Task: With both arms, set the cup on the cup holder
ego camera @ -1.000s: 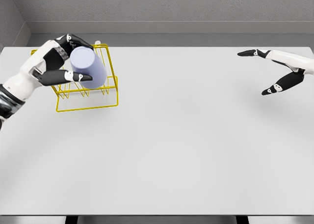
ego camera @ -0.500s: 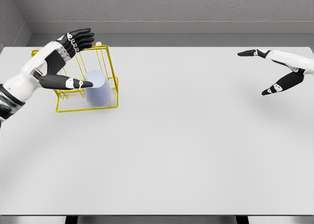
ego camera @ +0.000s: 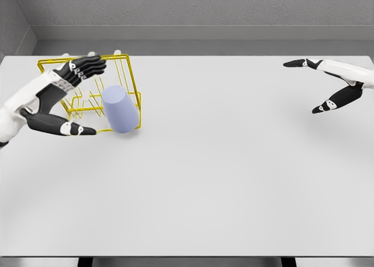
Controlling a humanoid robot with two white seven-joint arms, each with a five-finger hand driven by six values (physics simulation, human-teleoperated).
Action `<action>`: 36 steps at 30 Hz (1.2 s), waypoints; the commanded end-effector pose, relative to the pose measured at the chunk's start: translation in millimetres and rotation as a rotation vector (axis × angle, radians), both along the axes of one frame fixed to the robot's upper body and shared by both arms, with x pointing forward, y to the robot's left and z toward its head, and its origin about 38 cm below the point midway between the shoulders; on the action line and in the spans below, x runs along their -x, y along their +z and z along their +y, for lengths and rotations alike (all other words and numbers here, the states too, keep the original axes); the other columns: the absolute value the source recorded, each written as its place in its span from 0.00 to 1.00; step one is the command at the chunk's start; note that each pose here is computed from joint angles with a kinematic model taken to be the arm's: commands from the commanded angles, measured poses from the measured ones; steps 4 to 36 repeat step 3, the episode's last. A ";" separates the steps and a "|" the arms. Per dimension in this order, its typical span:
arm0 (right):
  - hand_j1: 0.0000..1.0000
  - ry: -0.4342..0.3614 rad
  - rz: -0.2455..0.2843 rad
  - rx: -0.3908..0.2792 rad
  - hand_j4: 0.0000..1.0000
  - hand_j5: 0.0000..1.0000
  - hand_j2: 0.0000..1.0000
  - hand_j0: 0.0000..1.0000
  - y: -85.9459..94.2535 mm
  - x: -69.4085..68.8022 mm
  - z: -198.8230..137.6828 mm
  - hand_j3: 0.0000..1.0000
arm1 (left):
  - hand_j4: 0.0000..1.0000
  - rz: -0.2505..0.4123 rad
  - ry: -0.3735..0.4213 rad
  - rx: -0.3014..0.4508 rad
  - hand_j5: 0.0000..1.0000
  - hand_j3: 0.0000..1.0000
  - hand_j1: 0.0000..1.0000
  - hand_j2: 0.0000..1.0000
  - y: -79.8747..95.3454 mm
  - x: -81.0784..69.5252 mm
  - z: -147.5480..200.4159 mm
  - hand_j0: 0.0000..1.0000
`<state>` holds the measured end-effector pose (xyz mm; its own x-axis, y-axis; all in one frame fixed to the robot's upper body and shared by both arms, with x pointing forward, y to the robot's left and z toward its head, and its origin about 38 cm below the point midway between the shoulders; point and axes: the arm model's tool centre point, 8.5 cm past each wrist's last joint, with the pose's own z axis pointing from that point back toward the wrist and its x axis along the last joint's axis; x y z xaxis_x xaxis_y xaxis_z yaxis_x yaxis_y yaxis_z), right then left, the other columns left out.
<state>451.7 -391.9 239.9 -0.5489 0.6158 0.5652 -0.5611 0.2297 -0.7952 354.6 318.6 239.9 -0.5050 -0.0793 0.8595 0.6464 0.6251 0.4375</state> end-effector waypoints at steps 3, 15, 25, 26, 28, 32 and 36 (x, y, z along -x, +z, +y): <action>1.00 -0.004 0.000 -0.007 1.00 1.00 1.00 1.00 1.0 -0.1 -0.5 1.00 | 1.00 -0.065 -0.023 0.000 1.00 1.00 1.00 1.00 5.1 7.1 2.8 1.00; 1.00 -0.004 0.000 -0.007 1.00 1.00 1.00 1.00 1.0 -0.1 -0.5 1.00 | 1.00 -0.065 -0.023 0.000 1.00 1.00 1.00 1.00 5.1 7.1 2.8 1.00; 1.00 -0.004 0.000 -0.007 1.00 1.00 1.00 1.00 1.0 -0.1 -0.5 1.00 | 1.00 -0.065 -0.023 0.000 1.00 1.00 1.00 1.00 5.1 7.1 2.8 1.00; 1.00 -0.004 0.000 -0.007 1.00 1.00 1.00 1.00 1.0 -0.1 -0.5 1.00 | 1.00 -0.065 -0.023 0.000 1.00 1.00 1.00 1.00 5.1 7.1 2.8 1.00; 1.00 -0.004 0.000 -0.007 1.00 1.00 1.00 1.00 1.0 -0.1 -0.5 1.00 | 1.00 -0.065 -0.023 0.000 1.00 1.00 1.00 1.00 5.1 7.1 2.8 1.00; 1.00 -0.004 0.000 -0.007 1.00 1.00 1.00 1.00 1.0 -0.1 -0.5 1.00 | 1.00 -0.065 -0.023 0.000 1.00 1.00 1.00 1.00 5.1 7.1 2.8 1.00; 1.00 -0.004 0.000 -0.007 1.00 1.00 1.00 1.00 1.0 -0.1 -0.5 1.00 | 1.00 -0.065 -0.023 0.000 1.00 1.00 1.00 1.00 5.1 7.1 2.8 1.00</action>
